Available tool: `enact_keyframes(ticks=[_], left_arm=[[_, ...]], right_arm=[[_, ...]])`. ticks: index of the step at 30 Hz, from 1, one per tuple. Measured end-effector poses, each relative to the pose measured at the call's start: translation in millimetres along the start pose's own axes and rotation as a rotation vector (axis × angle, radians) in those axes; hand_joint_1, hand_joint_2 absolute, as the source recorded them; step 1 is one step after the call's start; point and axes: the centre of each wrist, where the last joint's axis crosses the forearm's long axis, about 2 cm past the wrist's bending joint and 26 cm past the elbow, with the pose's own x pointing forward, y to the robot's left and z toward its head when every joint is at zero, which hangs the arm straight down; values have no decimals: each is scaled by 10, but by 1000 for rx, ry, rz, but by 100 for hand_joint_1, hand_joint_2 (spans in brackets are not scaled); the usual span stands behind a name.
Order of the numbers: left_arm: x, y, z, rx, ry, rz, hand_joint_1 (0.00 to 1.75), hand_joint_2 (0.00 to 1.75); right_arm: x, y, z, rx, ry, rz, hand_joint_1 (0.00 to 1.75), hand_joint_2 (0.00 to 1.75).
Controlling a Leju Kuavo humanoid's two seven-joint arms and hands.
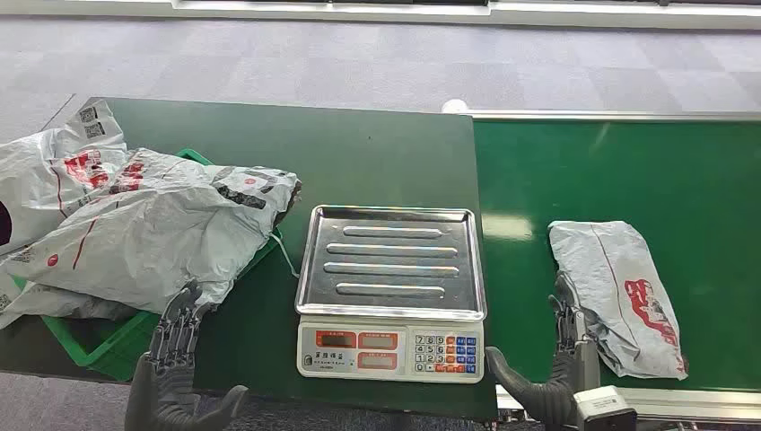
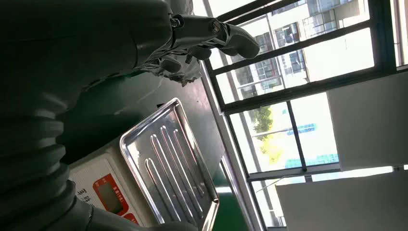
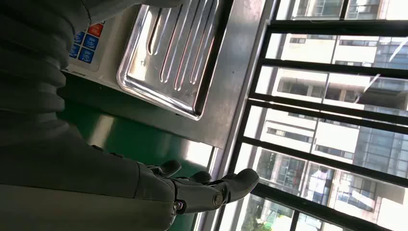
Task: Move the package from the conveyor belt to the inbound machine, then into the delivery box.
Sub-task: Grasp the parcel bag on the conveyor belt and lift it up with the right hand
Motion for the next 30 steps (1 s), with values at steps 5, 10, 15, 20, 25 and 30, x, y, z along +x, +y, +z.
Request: enact_keyframes(ticks=[5, 10, 15, 20, 25, 30], left_arm=[[0, 2, -3, 1, -1, -1, 0, 175], [-1, 4, -16, -7, -4, 3, 0, 175], [-3, -6, -46, -30, -3, 25, 0, 175], [-3, -36, -64, -28, -8, 27, 0, 175], [5, -25, -87, 39, -11, 52, 0, 175], [12, 13, -79, 61, -14, 80, 0, 175]], right_arm=[[1, 4, -8, -3, -1, -1, 0, 175], [7, 6, -17, 6, -3, 6, 0, 175], [8, -38, -74, 11, -15, 133, 0, 175], [-127, -279, -287, -16, 46, 422, 0, 175], [-1046, -1124, -753, -39, 444, 743, 0, 175], [-1580, -1647, -680, -90, 673, 770, 0, 175]])
